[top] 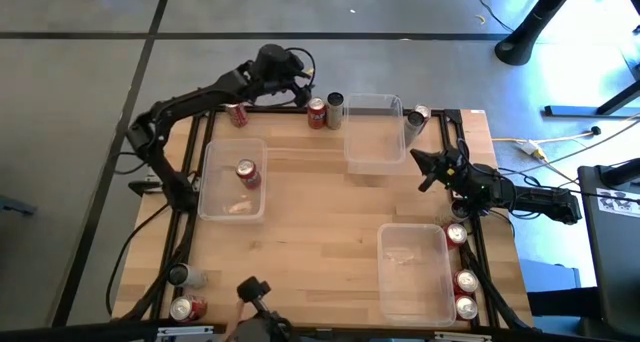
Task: Sort soda cans
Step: Put the red soda can into the middle transparent bin
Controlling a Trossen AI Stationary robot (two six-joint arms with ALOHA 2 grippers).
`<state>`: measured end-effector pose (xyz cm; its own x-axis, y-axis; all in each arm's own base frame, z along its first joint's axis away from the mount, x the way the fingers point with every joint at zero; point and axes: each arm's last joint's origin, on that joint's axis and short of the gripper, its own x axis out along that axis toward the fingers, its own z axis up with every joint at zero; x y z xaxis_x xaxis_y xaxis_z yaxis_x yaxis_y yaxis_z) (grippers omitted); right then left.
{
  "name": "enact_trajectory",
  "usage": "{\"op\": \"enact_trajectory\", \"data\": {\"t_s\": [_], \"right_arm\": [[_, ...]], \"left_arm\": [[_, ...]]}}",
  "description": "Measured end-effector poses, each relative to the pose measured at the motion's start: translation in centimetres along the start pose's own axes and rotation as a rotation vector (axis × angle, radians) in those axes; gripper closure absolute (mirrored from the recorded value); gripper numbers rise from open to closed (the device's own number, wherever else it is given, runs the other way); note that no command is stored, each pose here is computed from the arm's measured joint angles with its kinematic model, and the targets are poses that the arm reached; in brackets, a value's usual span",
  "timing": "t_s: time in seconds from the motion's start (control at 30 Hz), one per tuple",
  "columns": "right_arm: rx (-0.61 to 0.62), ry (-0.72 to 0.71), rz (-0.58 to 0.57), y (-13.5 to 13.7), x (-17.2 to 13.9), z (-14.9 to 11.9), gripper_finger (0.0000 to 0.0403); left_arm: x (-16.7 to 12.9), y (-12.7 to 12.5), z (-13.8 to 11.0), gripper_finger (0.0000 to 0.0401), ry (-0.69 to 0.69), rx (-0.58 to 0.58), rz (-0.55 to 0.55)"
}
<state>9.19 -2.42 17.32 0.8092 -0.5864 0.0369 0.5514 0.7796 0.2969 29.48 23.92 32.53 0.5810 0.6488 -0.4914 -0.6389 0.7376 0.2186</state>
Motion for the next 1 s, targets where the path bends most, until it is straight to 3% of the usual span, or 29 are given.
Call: {"op": "enact_trajectory", "data": {"t_s": [0.3, 0.63, 1.0], "right_arm": [[-0.001, -0.006, -0.023, -0.1, 0.0, 0.0, 0.0397], [-0.002, -0.003, -0.018, -0.1, 0.0, 0.0, 0.0397], [-0.005, 0.003, -0.011, 0.0, 0.0, 0.0, 0.0397]], "left_arm": [[3.5, -1.6, -2.3, 0.0010, 0.114, 0.035, -0.106], [6.1, 0.1, -4.2, 0.0010, 0.134, -0.015, -0.269], [8.6, 0.2, -5.7, 0.0010, 0.145, -0.003, -0.271]]}}
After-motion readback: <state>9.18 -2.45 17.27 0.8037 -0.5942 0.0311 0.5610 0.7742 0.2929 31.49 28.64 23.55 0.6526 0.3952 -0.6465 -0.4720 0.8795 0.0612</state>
